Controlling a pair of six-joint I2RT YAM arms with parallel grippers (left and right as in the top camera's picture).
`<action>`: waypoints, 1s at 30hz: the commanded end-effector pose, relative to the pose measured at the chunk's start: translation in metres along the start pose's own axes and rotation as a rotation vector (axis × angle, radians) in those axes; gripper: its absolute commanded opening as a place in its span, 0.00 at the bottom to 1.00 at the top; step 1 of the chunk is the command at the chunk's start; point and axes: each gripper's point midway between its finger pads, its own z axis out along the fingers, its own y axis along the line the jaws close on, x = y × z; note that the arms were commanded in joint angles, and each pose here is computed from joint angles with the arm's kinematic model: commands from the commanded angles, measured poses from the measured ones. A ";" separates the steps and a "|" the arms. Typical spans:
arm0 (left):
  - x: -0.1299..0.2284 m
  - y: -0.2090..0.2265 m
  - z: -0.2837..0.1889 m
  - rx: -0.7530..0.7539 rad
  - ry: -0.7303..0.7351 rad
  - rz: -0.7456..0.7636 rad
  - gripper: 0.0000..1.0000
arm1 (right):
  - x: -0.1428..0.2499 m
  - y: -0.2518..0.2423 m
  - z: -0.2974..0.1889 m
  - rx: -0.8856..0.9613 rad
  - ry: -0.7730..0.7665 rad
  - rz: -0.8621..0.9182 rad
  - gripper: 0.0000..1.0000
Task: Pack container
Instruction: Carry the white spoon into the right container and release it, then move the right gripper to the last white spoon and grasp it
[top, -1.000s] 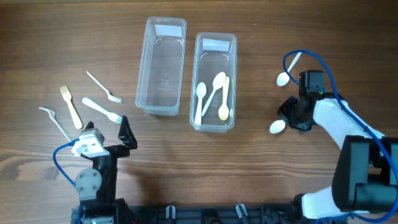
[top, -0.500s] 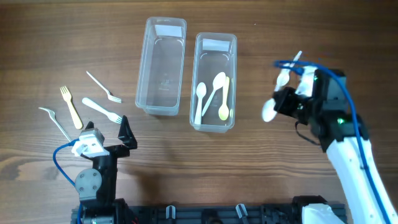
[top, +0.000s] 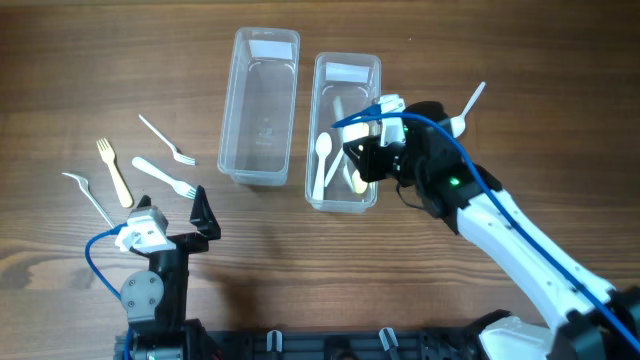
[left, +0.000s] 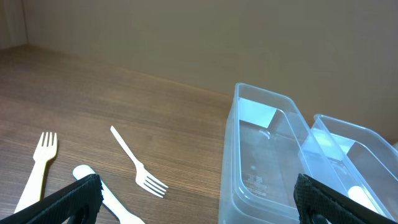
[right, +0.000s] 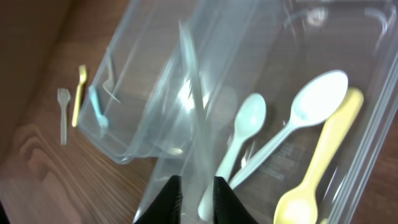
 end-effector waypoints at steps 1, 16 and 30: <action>0.002 0.000 0.000 0.004 -0.001 0.020 1.00 | -0.010 0.001 0.008 -0.009 -0.024 0.034 0.62; 0.002 0.000 0.000 0.004 -0.001 0.020 1.00 | -0.072 -0.022 -0.066 0.316 -0.230 0.135 0.59; 0.002 0.000 0.000 0.004 -0.001 0.020 1.00 | -0.095 -0.111 -0.088 0.486 -0.277 0.189 0.64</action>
